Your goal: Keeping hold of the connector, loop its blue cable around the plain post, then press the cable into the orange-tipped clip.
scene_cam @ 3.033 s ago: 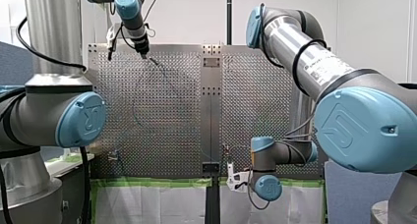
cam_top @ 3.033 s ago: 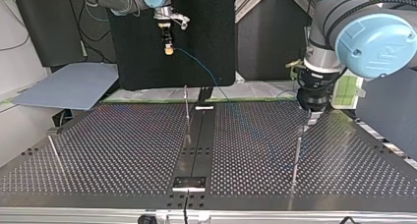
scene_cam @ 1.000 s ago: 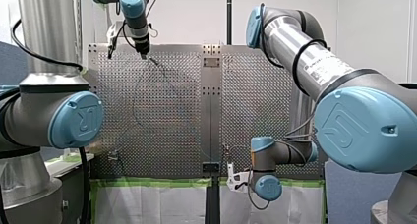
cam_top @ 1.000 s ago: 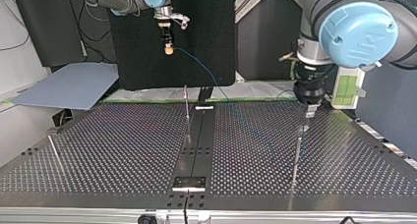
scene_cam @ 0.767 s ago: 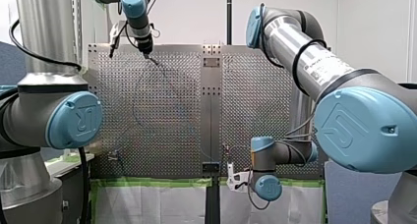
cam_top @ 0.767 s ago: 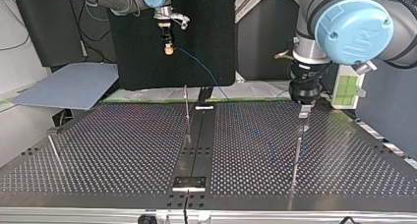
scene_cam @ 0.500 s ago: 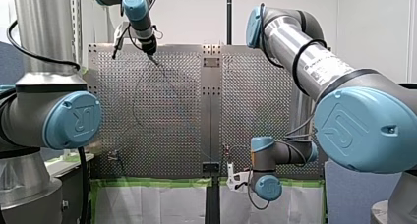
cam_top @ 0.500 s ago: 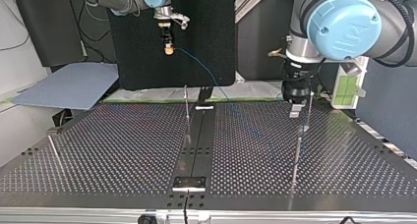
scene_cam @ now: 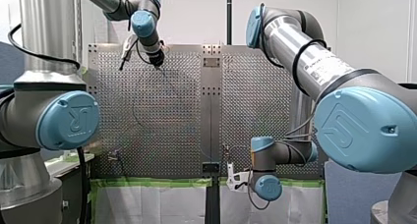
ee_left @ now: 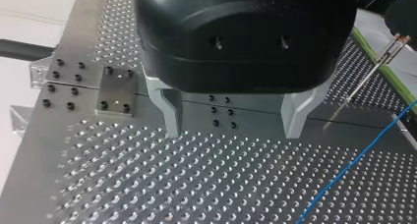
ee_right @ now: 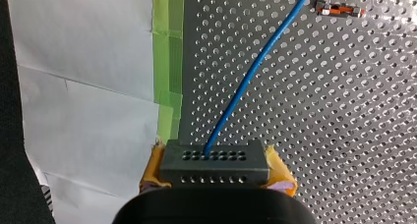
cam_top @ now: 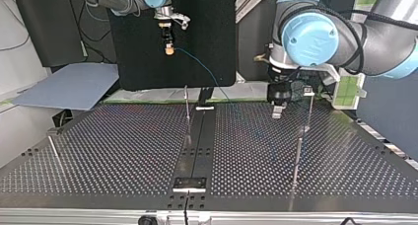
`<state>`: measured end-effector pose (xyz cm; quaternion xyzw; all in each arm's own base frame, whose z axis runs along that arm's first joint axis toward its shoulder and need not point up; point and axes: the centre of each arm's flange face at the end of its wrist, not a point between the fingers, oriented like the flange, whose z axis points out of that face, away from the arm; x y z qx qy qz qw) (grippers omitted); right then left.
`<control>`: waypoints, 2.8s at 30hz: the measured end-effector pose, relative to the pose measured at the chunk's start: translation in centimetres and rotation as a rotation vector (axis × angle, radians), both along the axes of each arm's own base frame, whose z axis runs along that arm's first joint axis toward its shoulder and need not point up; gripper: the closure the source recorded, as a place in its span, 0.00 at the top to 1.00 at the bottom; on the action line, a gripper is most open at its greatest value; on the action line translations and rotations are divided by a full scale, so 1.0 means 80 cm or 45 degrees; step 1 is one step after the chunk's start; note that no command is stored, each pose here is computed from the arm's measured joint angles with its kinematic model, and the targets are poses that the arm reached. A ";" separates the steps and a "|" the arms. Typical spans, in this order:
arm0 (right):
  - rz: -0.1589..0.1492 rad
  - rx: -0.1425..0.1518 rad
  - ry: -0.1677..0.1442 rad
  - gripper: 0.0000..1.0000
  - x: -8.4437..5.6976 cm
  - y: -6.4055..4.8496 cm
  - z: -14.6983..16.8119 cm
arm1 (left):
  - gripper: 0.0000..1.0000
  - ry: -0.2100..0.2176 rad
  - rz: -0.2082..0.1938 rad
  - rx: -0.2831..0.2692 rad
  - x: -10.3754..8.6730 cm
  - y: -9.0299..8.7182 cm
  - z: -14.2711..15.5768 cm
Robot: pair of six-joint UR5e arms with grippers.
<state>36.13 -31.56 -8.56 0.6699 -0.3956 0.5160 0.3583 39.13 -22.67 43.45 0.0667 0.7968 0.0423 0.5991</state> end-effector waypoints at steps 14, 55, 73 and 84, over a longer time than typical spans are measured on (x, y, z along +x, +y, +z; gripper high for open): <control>0.001 -0.001 0.000 0.00 0.001 -0.001 0.000 | 1.00 -0.079 -0.069 0.076 0.034 -0.031 -0.030; 0.016 -0.004 0.000 0.00 0.003 0.000 0.001 | 1.00 -0.146 0.015 0.313 0.113 -0.078 -0.049; 0.024 -0.005 -0.001 0.00 0.006 0.003 0.001 | 1.00 -0.072 0.051 0.358 0.146 -0.077 -0.103; 0.026 -0.007 -0.003 0.00 0.006 0.003 0.001 | 1.00 -0.087 0.104 0.353 0.154 -0.071 -0.101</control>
